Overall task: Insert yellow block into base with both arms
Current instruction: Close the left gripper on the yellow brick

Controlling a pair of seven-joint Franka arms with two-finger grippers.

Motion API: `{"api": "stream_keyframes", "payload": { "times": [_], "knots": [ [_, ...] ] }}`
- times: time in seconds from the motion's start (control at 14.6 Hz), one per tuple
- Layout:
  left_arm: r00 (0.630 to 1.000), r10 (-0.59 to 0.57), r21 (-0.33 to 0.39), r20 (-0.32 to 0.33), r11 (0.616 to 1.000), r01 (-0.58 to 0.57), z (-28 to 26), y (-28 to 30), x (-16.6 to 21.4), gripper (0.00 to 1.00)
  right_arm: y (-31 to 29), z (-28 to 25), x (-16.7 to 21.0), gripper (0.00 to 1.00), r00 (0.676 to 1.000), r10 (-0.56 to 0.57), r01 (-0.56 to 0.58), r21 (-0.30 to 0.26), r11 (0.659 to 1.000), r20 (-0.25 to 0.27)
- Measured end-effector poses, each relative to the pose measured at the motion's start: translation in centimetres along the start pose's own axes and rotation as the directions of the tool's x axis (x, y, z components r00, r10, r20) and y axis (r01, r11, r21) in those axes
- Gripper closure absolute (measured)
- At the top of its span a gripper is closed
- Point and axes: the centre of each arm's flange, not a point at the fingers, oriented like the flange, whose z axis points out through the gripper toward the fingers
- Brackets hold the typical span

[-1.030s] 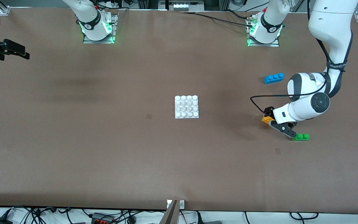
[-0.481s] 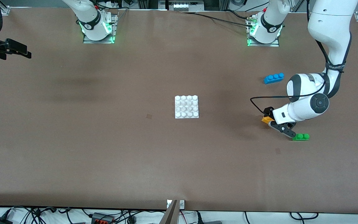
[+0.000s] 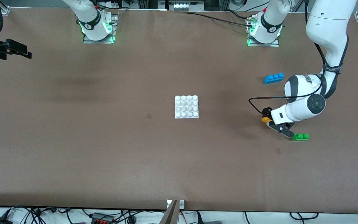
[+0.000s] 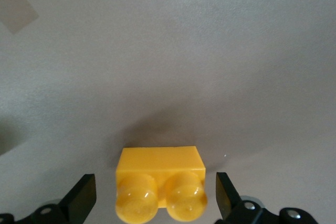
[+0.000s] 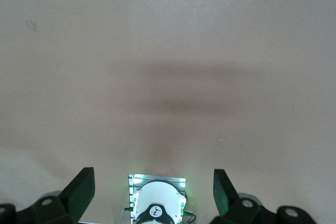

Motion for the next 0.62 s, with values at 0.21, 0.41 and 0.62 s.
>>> {"api": "stream_keyframes", "payload": {
  "times": [0.21, 0.41, 0.62],
  "knots": [
    [1.000, 0.001, -0.001, 0.000, 1.000, -0.001, 0.03, 0.17, 0.07, 0.00, 0.00, 0.01, 0.00, 0.00, 1.000, 0.000, 0.000, 0.000, 1.000, 0.000],
    [1.000, 0.000, -0.001, -0.001, 1.000, 0.000, 0.09, 0.16, 0.08, 0.00, -0.03, 0.02, 0.00, 0.00, 1.000, -0.001, 0.001, 0.000, 1.000, 0.001],
    [1.000, 0.000, 0.001, -0.003, 1.000, 0.000, 0.24, 0.12, 0.10, 0.08, -0.07, 0.10, -0.09, 0.00, 1.000, -0.001, 0.001, 0.001, 1.000, 0.010]
  ]
}}
